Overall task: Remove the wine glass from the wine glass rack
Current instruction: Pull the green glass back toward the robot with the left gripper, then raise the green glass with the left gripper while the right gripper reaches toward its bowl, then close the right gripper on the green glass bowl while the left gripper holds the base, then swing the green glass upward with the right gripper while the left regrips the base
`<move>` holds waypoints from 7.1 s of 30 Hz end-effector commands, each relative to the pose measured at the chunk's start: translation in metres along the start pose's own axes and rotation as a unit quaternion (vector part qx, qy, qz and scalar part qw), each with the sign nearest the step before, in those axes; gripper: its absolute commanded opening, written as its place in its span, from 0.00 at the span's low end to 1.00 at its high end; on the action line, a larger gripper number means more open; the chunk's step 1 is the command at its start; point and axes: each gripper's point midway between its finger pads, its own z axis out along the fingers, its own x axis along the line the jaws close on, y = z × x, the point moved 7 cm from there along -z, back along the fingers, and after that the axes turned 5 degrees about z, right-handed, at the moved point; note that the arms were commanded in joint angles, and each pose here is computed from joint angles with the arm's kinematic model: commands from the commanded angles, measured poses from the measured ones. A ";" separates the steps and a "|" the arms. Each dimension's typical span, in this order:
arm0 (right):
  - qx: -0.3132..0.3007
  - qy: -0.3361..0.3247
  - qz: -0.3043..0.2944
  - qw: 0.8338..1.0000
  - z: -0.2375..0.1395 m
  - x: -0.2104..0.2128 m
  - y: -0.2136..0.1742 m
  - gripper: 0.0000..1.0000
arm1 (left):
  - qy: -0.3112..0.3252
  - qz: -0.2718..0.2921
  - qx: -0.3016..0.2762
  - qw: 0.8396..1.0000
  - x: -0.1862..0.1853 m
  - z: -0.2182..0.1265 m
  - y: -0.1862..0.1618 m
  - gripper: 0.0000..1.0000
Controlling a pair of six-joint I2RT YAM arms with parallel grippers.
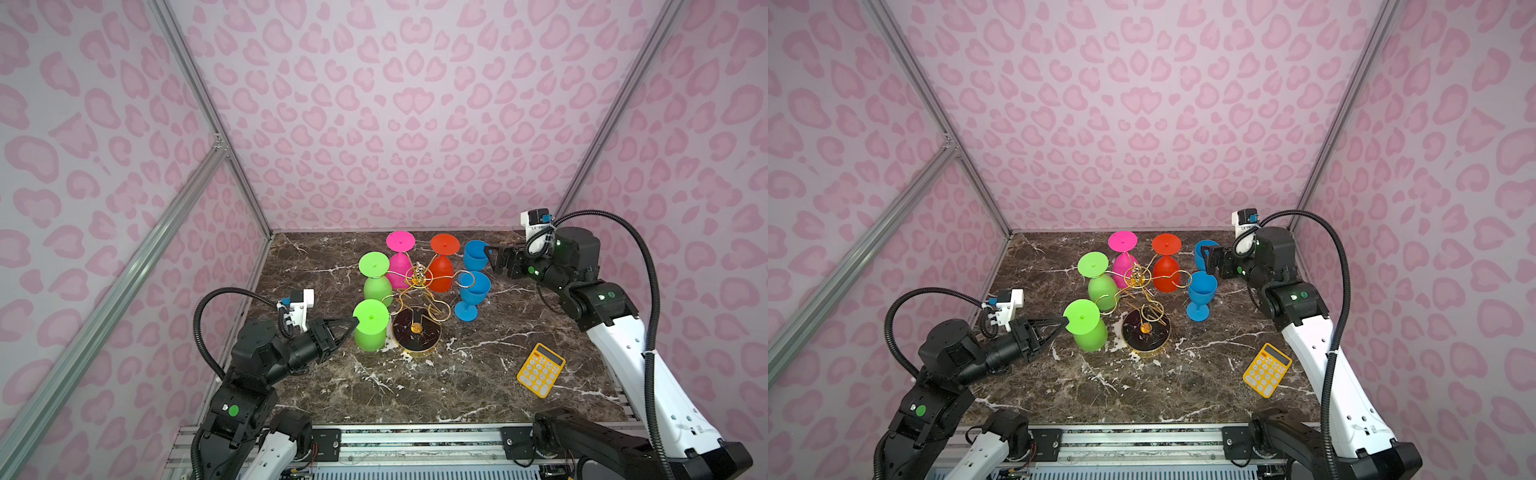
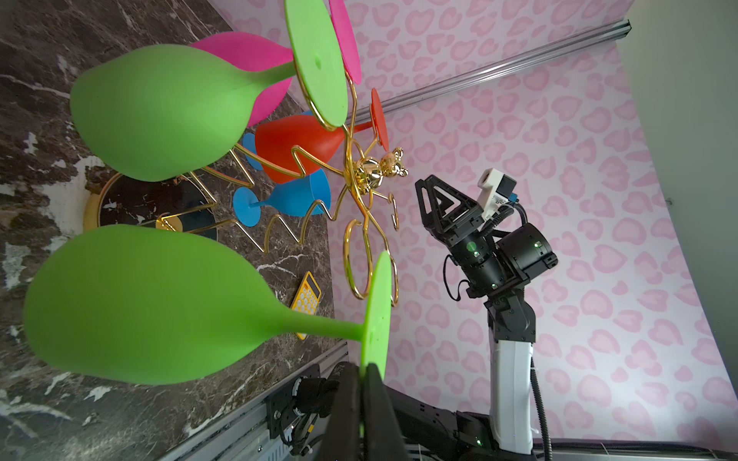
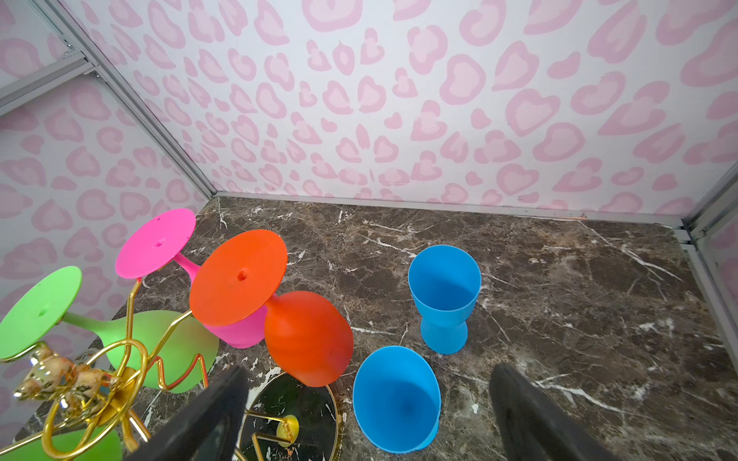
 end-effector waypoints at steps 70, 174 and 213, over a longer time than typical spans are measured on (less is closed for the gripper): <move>-0.180 0.342 -0.259 0.885 -0.086 0.134 0.027 0.97 | -0.259 0.136 0.053 0.955 -0.180 0.034 0.092 0.04; -0.001 0.140 -0.204 0.969 0.028 0.140 0.065 0.71 | 0.011 0.767 -0.232 0.598 -0.129 0.090 0.143 0.49; 0.073 0.203 -0.216 0.952 0.045 0.185 0.026 0.68 | -0.008 0.824 -0.223 0.520 -0.143 0.111 0.151 0.28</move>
